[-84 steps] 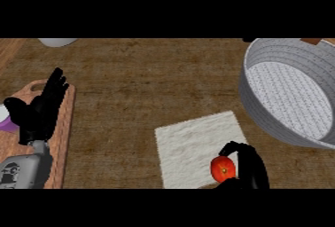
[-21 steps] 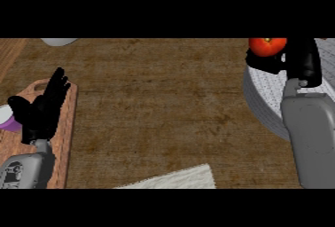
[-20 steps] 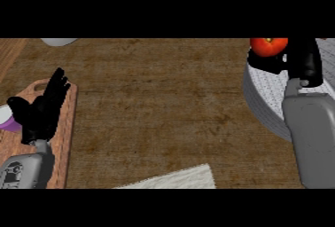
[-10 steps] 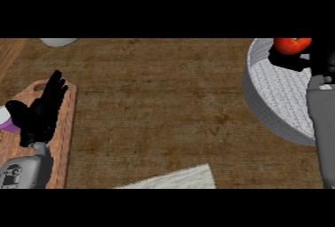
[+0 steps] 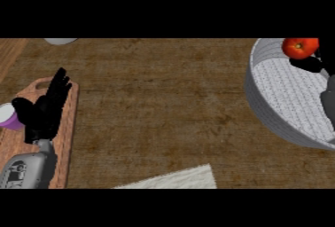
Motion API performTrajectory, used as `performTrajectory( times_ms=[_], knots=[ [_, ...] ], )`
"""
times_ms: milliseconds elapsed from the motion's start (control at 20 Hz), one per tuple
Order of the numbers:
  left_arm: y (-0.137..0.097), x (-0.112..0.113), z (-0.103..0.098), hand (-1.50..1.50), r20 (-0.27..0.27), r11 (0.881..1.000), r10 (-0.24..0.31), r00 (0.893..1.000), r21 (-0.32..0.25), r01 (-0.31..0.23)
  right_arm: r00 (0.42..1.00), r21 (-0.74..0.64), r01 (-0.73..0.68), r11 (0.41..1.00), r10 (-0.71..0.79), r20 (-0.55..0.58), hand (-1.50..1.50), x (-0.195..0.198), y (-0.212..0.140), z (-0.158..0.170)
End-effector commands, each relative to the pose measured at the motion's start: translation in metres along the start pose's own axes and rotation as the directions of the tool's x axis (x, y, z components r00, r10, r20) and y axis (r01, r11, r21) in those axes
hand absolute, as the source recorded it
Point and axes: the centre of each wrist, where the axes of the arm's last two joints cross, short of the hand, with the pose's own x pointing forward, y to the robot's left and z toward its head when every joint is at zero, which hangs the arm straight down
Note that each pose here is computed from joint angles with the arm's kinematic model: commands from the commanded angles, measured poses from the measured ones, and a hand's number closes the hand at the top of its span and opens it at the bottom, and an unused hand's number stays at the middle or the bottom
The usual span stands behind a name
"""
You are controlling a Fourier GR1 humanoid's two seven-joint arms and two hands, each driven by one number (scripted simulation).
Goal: Pick the tomato from the placemat and place it in the basket
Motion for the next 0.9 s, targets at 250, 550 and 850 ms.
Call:
performTrajectory(
  times_ms=[250,550,850],
  knots=[
    [0.006,-0.001,-0.02,0.0,-0.014,1.0,0.003,1.0,0.01,-0.003,0.986,-0.042,-0.137,0.99,0.141,0.087,1.5,0.01,0.003,-0.028],
    [0.001,-0.01,0.006,0.0,-0.009,1.0,-0.003,1.0,0.01,0.003,0.973,0.088,-0.23,0.969,0.231,-0.006,1.5,0.016,0.007,-0.045],
    [0.024,0.011,-0.009,0.0,-0.008,1.0,0.007,1.0,-0.011,-0.007,0.967,0.236,-0.246,0.94,0.254,-0.002,1.5,-0.03,0.029,-0.034]
  ],
)
